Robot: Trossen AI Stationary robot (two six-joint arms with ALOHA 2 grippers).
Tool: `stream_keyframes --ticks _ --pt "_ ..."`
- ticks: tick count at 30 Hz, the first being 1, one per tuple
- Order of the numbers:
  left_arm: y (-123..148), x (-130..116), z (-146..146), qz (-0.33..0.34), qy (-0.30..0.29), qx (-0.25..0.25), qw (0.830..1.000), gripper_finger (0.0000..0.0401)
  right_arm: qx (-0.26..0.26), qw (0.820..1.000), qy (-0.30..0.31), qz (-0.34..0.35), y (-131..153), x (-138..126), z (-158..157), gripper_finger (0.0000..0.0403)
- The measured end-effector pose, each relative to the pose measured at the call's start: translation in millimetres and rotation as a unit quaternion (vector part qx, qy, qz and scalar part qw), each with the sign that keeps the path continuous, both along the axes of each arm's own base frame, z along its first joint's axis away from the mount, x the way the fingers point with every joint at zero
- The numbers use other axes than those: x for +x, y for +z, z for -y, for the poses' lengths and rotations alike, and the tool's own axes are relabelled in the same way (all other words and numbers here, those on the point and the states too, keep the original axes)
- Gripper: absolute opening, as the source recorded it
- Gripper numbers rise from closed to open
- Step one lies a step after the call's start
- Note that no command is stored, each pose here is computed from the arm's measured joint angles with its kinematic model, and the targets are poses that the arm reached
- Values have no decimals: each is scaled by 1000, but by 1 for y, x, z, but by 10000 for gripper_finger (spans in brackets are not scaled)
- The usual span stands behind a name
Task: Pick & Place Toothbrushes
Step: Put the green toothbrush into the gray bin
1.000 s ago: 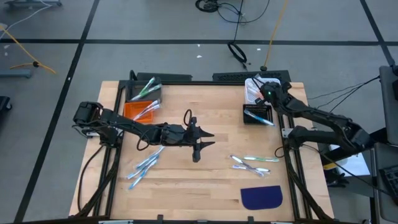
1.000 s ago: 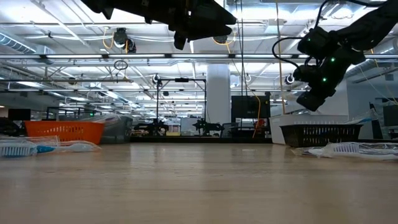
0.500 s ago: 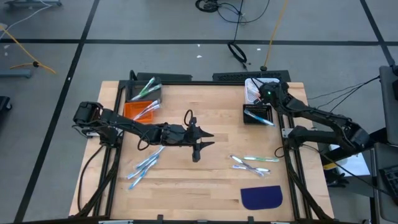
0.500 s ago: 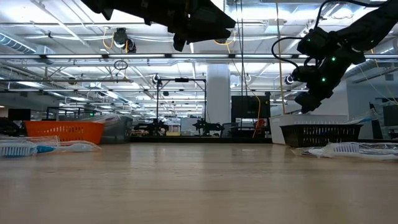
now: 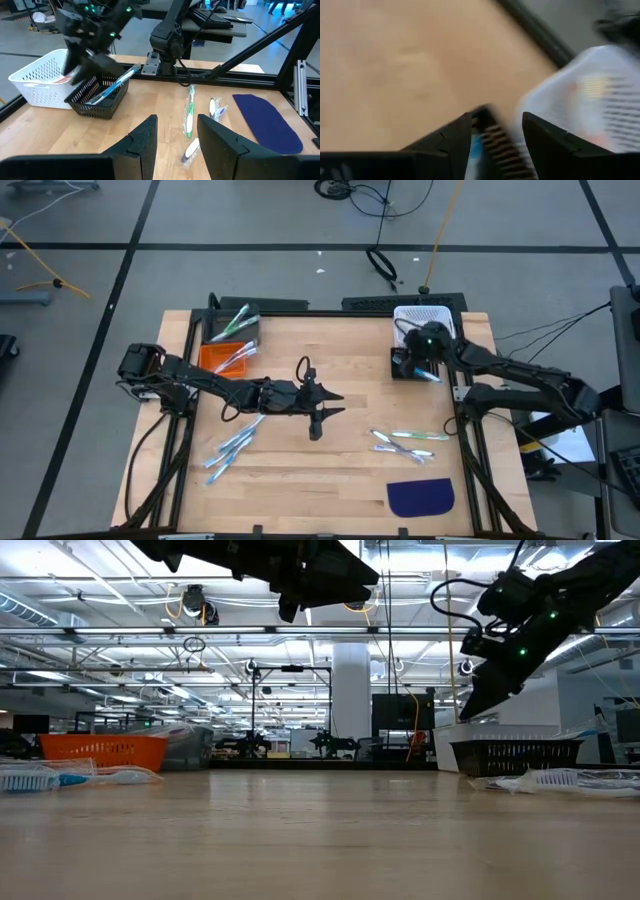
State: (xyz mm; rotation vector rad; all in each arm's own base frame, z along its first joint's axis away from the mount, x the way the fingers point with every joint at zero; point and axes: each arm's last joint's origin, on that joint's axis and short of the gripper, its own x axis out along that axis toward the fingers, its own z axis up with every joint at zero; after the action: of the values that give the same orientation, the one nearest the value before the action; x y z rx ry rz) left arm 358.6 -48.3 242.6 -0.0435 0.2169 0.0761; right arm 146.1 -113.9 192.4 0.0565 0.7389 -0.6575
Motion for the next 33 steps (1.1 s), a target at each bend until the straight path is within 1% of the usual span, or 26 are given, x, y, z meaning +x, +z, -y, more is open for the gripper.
stream_keyframes --ticks 4,8,12,15,18,28,33 --pt "0 0 0 0 0 1 1000 141 60 997 56 1 -3 3 -18 164" --pt "0 0 0 0 -1 3 1000 141 117 987 108 20 -2 5 -35 166" --pt "0 0 0 -1 -1 5 1000 141 170 973 156 24 -1 7 -55 165" --pt "0 0 0 -1 -1 6 1000 141 210 958 192 19 -3 10 -72 161" --pt "0 0 0 0 -1 6 1000 141 238 944 227 12 -3 13 -88 158" --pt "0 0 0 0 0 2 1000 140 313 912 264 -24 -7 11 -133 157" --pt "0 0 0 0 0 2 1000 141 325 911 250 -43 -23 3 -149 157"
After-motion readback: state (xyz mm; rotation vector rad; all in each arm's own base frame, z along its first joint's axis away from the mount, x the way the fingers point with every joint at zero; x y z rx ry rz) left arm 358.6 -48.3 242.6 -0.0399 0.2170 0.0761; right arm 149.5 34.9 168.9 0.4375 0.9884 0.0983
